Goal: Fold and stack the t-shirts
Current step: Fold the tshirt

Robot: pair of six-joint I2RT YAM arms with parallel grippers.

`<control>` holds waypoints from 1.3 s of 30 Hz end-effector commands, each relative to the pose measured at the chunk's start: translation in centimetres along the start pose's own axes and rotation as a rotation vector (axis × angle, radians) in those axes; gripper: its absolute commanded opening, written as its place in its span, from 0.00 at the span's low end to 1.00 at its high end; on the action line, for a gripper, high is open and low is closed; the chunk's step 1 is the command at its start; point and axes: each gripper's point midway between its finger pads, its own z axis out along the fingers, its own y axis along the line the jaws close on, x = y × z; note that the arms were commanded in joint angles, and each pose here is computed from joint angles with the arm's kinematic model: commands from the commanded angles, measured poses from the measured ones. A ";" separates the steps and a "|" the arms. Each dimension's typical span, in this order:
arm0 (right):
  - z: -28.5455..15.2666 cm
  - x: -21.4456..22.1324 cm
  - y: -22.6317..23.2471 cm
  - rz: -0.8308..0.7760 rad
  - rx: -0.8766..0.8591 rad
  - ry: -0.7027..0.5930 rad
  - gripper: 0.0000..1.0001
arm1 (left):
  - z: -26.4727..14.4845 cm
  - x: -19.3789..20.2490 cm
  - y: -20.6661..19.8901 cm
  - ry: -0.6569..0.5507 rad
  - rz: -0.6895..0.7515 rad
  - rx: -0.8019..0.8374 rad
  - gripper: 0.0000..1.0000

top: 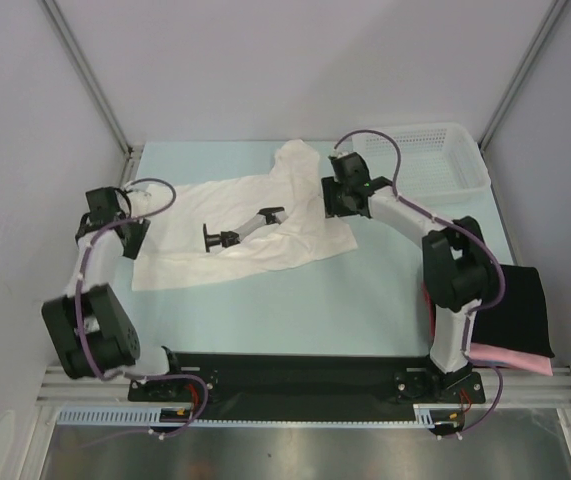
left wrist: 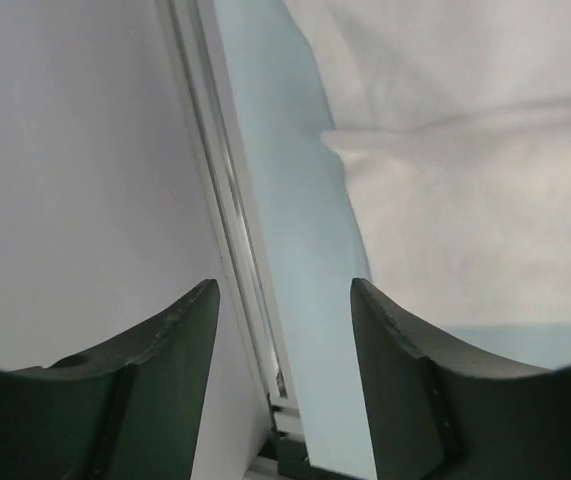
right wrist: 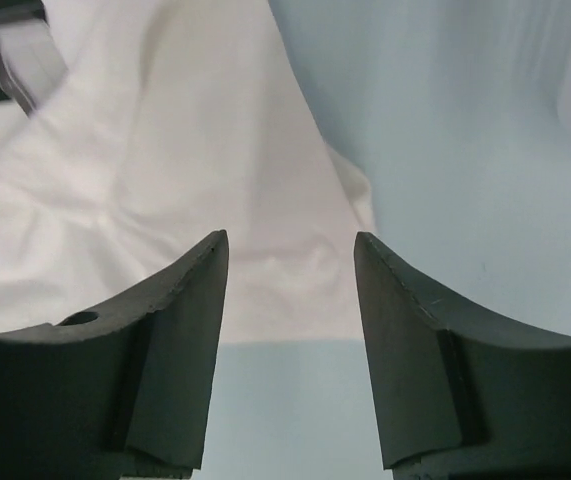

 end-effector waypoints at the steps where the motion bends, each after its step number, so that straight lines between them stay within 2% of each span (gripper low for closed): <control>1: -3.4 3.6 -2.5 0.086 0.068 0.079 0.57 | -1.8 2.2 -5.2 -0.077 0.306 0.143 0.59; 2: -3.2 4.6 -2.6 0.125 0.059 0.106 0.57 | -1.5 5.0 -7.3 -0.039 0.367 0.184 0.59; 5: -2.4 6.6 -4.1 0.195 0.059 0.141 0.57 | -0.4 8.3 -8.8 0.049 0.471 0.195 0.65; 11: -0.6 7.5 -4.0 0.289 -0.026 0.151 0.55 | 0.6 8.9 -9.8 0.025 0.512 0.201 0.71; 16: 0.4 9.6 -3.0 0.370 -0.113 0.204 0.50 | 2.2 9.2 -10.7 0.033 0.492 0.209 0.68; 18: 0.8 10.5 -3.1 0.378 -0.110 0.215 0.46 | 2.9 9.6 -11.1 0.037 0.487 0.202 0.58; 19: 0.7 10.5 -3.1 0.387 -0.108 0.213 0.32 | 2.9 9.7 -11.3 0.038 0.477 0.206 0.48; 20: 0.8 11.0 -3.4 0.394 -0.101 0.218 0.23 | 2.9 9.3 -10.9 0.034 0.467 0.191 0.28; 21: 0.5 11.1 -3.7 0.397 -0.088 0.212 0.06 | 2.8 9.1 -10.9 0.028 0.459 0.189 0.18; 22: 0.3 11.9 -4.4 0.418 -0.063 0.223 0.00 | 2.7 8.8 -10.8 0.023 0.458 0.183 0.00; 25: -2.2 11.7 -6.4 0.444 0.001 0.175 0.00 | 2.1 8.5 -10.2 0.012 0.467 0.160 0.00; 27: -3.8 14.5 -7.6 0.455 0.051 0.225 0.00 | 1.3 8.4 -10.0 -0.010 0.495 0.157 0.00; 28: -5.2 14.5 -8.0 0.452 0.069 0.204 0.00 | 1.0 8.6 -10.0 -0.012 0.503 0.160 0.00; 30: -7.0 16.5 -7.5 0.473 0.083 0.239 0.00 | 0.2 8.8 -9.8 -0.002 0.519 0.171 0.00; 31: -7.9 19.4 -7.5 0.485 0.104 0.290 0.00 | 0.0 8.9 -9.8 0.005 0.518 0.180 0.00; 33: -10.1 20.7 -6.7 0.548 0.107 0.291 0.00 | -0.5 9.1 -9.7 0.020 0.527 0.202 0.00; 34: -10.8 22.9 -6.7 0.550 0.143 0.319 0.00 | -0.7 9.3 -9.8 0.023 0.532 0.212 0.00; 39: -13.7 26.0 -5.9 0.631 0.171 0.301 0.00 | -1.5 11.1 -9.8 0.086 0.584 0.251 0.00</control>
